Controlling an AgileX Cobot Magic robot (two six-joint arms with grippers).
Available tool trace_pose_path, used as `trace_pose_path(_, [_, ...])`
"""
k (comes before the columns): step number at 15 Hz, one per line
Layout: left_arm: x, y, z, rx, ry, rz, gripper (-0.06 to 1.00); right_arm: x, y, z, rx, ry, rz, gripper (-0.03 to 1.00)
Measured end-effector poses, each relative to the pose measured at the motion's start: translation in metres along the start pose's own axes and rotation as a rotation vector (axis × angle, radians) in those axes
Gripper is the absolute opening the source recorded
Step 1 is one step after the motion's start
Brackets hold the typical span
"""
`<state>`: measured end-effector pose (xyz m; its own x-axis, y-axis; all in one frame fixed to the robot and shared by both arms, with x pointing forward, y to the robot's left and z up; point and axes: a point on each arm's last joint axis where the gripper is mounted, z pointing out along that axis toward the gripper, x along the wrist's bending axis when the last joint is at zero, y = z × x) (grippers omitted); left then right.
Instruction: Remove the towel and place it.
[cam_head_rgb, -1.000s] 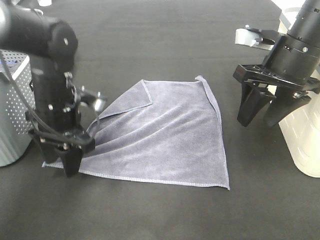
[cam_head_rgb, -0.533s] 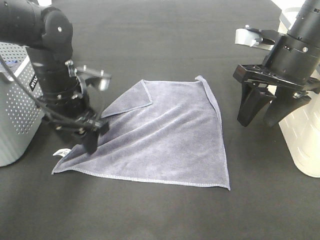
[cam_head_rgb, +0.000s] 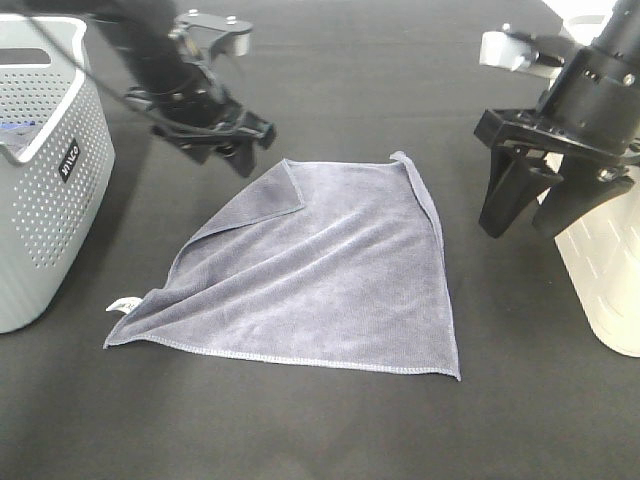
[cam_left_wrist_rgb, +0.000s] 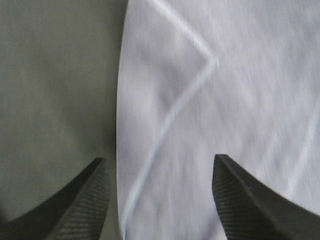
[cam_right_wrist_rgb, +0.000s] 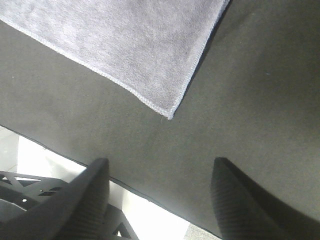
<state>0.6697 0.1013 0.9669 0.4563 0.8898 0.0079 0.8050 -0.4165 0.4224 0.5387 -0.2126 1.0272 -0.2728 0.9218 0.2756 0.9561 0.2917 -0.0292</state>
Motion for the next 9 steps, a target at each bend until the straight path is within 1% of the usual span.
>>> trace_pose_path(3, [-0.002, 0.023, 0.041, -0.029, -0.001, -0.004, 0.56, 0.003, -0.004, -0.008, -0.026, -0.003, -0.007, 0.59])
trace_pose_path(5, [-0.016, 0.036, 0.058, -0.042, -0.011, 0.024, 0.56, 0.003, -0.004, -0.008, -0.028, -0.003, -0.008, 0.59])
trace_pose_path(7, [-0.031, 0.038, 0.078, -0.028, -0.023, 0.038, 0.56, 0.003, -0.004, -0.008, -0.028, -0.003, -0.001, 0.59])
trace_pose_path(9, [-0.034, 0.033, 0.094, 0.013, -0.024, 0.023, 0.56, 0.003, -0.004, -0.008, -0.028, -0.003, 0.0, 0.59])
